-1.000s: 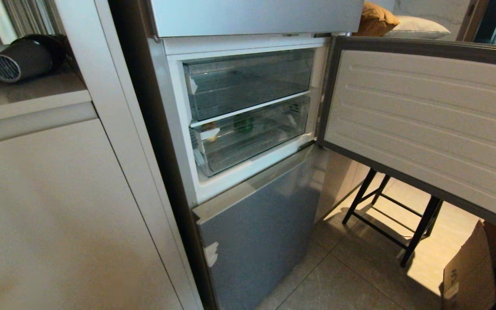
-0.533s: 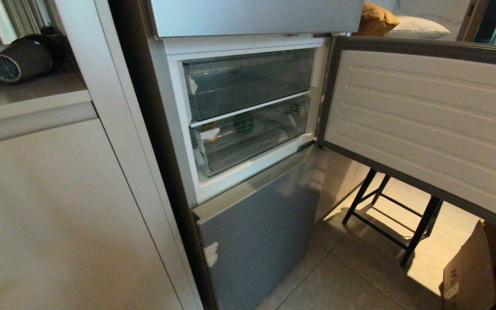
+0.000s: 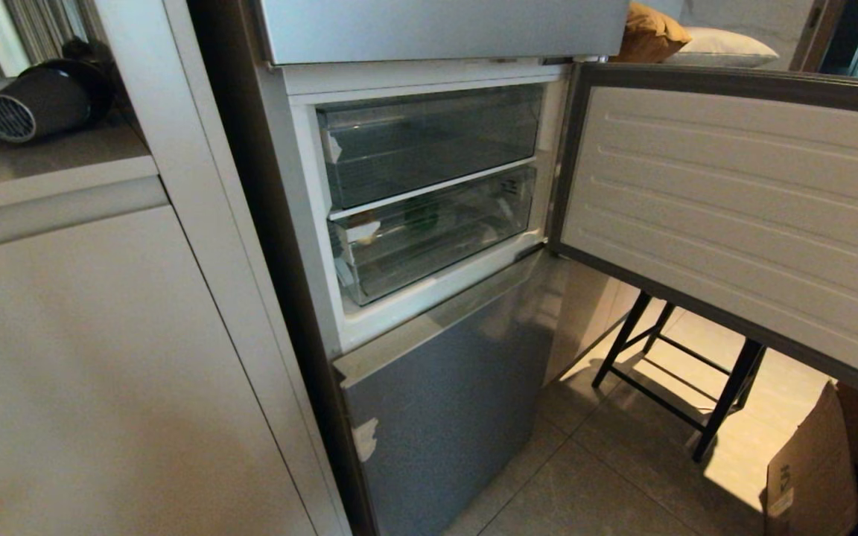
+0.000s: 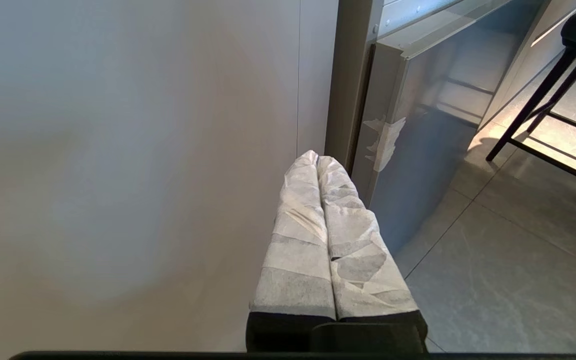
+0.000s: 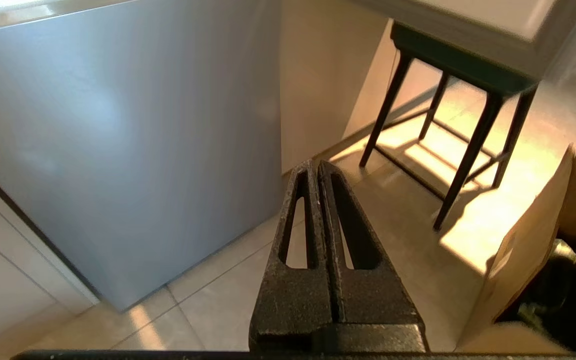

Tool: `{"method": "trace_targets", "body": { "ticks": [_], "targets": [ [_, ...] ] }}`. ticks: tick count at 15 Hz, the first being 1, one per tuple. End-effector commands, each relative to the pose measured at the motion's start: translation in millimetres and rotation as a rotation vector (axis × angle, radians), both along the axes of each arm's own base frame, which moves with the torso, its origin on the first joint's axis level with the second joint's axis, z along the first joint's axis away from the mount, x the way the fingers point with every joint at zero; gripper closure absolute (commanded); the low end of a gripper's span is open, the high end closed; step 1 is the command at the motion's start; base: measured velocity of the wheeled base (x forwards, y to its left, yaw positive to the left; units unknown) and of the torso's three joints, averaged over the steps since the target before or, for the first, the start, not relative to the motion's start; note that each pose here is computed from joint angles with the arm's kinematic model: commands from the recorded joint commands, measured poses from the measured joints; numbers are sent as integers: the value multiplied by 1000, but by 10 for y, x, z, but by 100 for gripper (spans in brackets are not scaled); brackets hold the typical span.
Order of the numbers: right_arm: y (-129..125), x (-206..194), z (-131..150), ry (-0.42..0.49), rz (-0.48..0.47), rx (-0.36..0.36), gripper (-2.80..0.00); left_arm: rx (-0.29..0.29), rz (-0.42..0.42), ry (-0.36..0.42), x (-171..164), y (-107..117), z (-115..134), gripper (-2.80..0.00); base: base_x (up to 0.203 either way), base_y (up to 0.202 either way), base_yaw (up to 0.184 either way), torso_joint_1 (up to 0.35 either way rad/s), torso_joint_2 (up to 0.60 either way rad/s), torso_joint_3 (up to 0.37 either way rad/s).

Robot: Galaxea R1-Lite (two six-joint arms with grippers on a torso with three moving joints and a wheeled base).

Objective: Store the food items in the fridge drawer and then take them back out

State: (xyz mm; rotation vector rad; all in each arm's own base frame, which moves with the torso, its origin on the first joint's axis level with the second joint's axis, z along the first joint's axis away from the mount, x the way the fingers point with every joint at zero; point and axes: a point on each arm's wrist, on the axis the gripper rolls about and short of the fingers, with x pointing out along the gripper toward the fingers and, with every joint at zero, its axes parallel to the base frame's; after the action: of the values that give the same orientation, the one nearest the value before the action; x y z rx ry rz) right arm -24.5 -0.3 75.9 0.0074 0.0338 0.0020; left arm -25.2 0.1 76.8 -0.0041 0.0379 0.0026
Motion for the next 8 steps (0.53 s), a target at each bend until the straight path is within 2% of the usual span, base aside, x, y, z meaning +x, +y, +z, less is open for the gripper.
{"method": "trace_targets", "body": {
  "ticks": [1, 3, 5, 6, 8],
  "targets": [
    [2, 12, -9, -18, 10, -42, 0, 0, 1, 0, 0, 0, -1, 0, 0, 0, 0, 0, 0, 0],
    [10, -2, 152, -164, 39, -108, 0, 0, 1, 0, 0, 0, -2, 0, 0, 0, 0, 0, 0, 0],
    [14, -78, 435, -254, 58, -112, 0, 0, 1, -1, -1, 0, 2, 0, 0, 0, 0, 0, 0, 0],
    [15, -80, 574, -247, 63, -105, 0, 0, 1, -1, -1, 0, 2, 0, 0, 0, 0, 0, 0, 0],
    [17, 22, 768, -170, 72, -97, 0, 0, 1, 0, 0, 0, -2, 0, 0, 0, 0, 0, 0, 0]
  ]
}}
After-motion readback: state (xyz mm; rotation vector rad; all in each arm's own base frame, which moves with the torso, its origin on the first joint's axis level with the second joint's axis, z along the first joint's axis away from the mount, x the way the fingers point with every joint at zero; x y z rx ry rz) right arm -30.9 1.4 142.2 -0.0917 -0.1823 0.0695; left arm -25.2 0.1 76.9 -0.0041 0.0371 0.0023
